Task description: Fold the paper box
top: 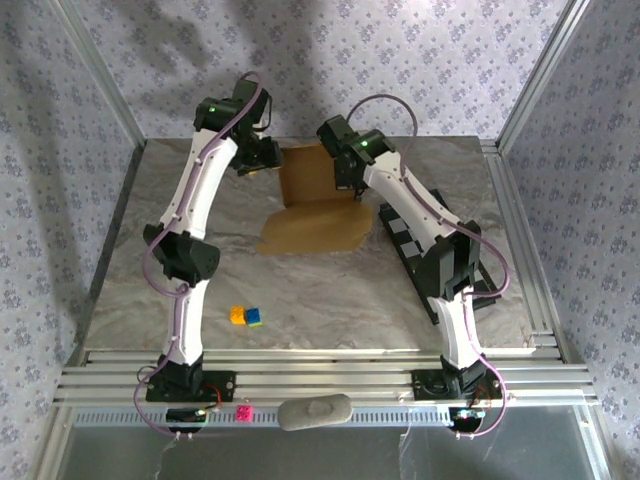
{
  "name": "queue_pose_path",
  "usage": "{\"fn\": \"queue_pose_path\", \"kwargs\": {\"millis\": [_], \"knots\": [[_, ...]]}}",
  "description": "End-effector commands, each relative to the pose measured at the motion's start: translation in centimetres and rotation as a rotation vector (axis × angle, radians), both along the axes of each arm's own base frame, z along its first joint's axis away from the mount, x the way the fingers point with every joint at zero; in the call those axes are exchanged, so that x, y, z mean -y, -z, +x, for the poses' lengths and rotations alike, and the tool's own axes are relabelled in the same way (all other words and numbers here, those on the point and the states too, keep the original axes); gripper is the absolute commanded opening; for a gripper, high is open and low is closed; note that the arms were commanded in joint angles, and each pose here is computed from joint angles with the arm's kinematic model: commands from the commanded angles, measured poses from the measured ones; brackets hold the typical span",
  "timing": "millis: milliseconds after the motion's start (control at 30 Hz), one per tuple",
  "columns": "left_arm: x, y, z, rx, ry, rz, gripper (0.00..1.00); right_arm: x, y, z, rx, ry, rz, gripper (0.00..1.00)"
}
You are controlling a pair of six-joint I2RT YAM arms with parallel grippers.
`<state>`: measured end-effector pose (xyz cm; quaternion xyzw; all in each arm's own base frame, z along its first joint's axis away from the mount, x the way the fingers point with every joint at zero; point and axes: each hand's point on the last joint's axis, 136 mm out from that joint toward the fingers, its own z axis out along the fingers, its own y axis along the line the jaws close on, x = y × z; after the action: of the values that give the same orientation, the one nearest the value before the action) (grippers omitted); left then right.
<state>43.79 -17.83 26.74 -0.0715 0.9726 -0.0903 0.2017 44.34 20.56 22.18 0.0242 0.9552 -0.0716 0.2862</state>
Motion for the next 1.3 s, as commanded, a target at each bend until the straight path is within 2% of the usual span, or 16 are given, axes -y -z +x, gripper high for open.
{"fn": "queue_pose_path", "kwargs": {"millis": [0, 133, 300, 400, 533, 767, 933, 1133, 1267], "knots": [[-1.1, -3.6, -1.6, 0.084, -0.044, 0.023, 0.51, 1.8, 2.9, -0.9, -0.1, 0.146, 0.044, 0.0], [-1.7, -5.3, -2.5, 0.131, -0.091, 0.042, 0.51, 3.7, 6.2, -1.9, -0.196, 0.335, 0.102, 0.0], [-2.2, -6.8, -3.2, 0.167, -0.136, 0.043, 0.52, 3.0, 10.1, -3.1, -0.333, 0.541, 0.241, 0.0], [-3.1, -6.9, -3.8, 0.16, -0.18, 0.06, 0.52, 2.0, 12.1, -4.8, -0.458, 0.689, 0.26, 0.0], [-3.9, -6.4, -4.5, 0.13, -0.228, 0.097, 0.51, 1.2, 14.6, -7.7, -0.644, 0.897, 0.218, 0.0], [-3.6, -6.1, -5.4, 0.112, -0.232, 0.12, 0.54, -1.4, 17.3, -9.6, -0.748, 1.036, 0.272, 0.0], [-3.8, -5.5, -6.3, 0.069, -0.227, 0.132, 0.56, -2.7, 18.9, -11.0, -0.818, 1.066, 0.29, 0.0], [-4.0, -5.2, -7.0, 0.06, -0.217, 0.137, 0.56, -4.1, 19.1, -11.0, -0.824, 1.092, 0.367, 0.0], [-3.9, -4.6, -7.4, 0.042, -0.204, 0.136, 0.58, -4.5, 19.5, -11.6, -0.834, 1.1, 0.367, 0.0]]}}
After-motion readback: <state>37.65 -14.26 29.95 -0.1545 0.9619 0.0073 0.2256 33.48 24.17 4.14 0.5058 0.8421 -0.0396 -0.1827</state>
